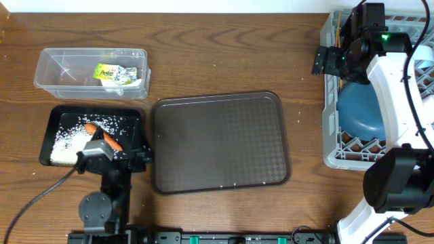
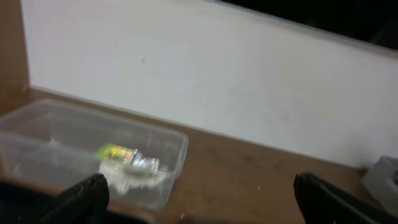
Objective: Sort waste into correct bins and load items into the dishwasher rack
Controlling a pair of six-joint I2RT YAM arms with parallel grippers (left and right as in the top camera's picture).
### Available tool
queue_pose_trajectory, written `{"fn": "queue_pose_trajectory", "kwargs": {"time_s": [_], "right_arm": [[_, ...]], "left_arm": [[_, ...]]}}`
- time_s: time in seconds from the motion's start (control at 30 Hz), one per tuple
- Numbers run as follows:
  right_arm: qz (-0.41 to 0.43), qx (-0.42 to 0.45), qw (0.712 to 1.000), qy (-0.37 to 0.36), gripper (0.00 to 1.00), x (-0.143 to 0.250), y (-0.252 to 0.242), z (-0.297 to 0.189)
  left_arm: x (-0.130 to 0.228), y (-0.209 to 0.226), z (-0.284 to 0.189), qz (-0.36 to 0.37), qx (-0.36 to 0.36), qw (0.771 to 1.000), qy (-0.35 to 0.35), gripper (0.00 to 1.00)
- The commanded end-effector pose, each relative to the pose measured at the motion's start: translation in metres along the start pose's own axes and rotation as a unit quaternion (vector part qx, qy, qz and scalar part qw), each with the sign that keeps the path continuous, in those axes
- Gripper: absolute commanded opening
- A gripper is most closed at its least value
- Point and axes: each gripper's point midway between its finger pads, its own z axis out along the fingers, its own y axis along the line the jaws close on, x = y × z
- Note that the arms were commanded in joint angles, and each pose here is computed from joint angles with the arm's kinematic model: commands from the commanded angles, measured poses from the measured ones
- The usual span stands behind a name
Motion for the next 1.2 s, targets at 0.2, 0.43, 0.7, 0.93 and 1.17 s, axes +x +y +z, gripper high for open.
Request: {"fn": "queue_pose_trajectory", "kwargs": {"time_s": [0.2,0.43,0.7,0.93,1.17], "right_arm": [[0.004,-0.002,1.0,-0.016,0.99,-0.005,0.001,-0.012],[0.004,-0.002,1.0,-0.016,0.99,-0.005,0.002,-0.012],[0.004,-0.003,1.0,-0.016,0.99,-0.005,0.001,-0.012],[0.004,-0.002,1.0,-0.016,0.99,-0.005,0.001,-0.012],[0.004,-0.003,1.0,-0.016,0.99,-0.005,0.001,-0.012]], "left_arm": [[0.027,0.006,-0.002,0.02,0.019,0.998,-0.061,0.98],[0.047,0.021,0.0,0.033,-0.015,0.999,-0.026,0.98],[0.1,0.04,-0.004,0.037,-0.055,0.994,0.083,0.98],[0.105,0.042,-0.004,0.037,-0.058,0.993,0.094,0.98],[0.105,0.042,-0.004,0.037,-0.058,0.993,0.094,0.98]]}}
